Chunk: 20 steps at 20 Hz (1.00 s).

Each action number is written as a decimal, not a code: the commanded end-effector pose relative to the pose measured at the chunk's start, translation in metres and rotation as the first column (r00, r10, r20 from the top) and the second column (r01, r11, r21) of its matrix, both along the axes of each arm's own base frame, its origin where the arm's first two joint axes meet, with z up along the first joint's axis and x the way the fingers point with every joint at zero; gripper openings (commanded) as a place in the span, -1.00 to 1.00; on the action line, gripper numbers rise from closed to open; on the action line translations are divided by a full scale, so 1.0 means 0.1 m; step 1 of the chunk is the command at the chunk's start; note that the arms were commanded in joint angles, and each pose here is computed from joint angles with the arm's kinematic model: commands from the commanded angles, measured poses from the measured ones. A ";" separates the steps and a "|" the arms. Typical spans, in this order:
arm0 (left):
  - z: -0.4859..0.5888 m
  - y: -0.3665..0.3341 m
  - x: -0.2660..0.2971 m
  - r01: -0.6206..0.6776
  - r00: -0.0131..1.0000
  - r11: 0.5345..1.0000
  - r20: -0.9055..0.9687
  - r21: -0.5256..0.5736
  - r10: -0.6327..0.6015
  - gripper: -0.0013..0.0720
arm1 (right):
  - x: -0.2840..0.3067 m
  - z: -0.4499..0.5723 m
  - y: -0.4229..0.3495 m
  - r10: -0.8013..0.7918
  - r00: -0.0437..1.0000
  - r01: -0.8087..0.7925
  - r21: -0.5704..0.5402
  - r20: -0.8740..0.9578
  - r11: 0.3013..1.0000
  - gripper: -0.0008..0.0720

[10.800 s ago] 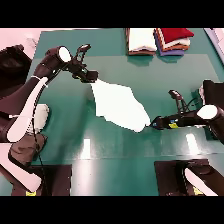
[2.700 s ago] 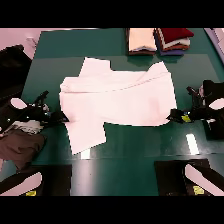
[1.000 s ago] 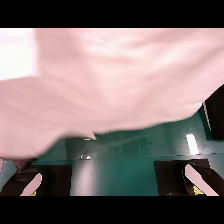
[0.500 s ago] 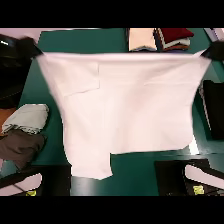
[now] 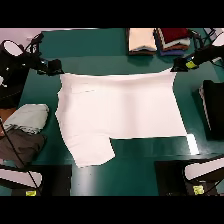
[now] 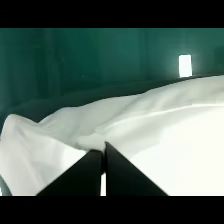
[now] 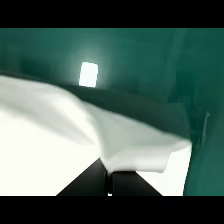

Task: Fold the shirts.

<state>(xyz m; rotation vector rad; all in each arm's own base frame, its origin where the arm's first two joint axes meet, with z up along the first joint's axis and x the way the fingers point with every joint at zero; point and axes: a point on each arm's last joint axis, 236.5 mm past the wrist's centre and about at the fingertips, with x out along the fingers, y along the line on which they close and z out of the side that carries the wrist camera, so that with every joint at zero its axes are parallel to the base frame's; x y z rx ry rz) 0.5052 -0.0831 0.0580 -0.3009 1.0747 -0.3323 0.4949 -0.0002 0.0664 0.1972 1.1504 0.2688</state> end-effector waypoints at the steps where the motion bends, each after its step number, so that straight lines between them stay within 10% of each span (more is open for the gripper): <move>1: -0.23 0.12 -0.24 0.040 0.992 0.999 -0.122 0.036 -0.036 -0.90 | -0.01 0.08 -0.13 -0.006 1.000 0.006 -0.008 -0.003 1.000 -0.94; 13: -1.14 -0.24 -0.96 0.132 0.925 0.991 -0.362 0.028 -0.113 -0.89 | -0.71 -0.76 -0.11 -0.062 0.984 0.063 0.002 -0.170 0.998 -0.89; 14: -1.14 -0.24 -0.98 0.134 0.923 0.991 -0.367 0.027 -0.115 -0.72 | -0.71 -0.75 -0.11 -0.063 0.984 0.065 0.006 -0.166 0.998 -0.35; 15: -1.13 -0.25 -1.00 0.124 0.918 0.992 -0.382 0.022 -0.106 0.16 | -0.70 -0.72 -0.11 -0.063 0.985 0.065 0.005 -0.160 0.998 0.15; 16: -1.11 -0.25 -1.04 0.112 0.910 0.994 -0.404 0.018 -0.095 0.54 | -0.73 -0.67 -0.12 -0.062 0.986 0.063 0.001 -0.156 0.998 0.15; 20: -0.65 -0.17 -1.14 0.131 0.940 0.989 -0.325 0.061 -0.105 0.53 | -1.21 -0.41 -0.39 -0.077 0.977 0.073 -0.028 -0.198 0.997 0.14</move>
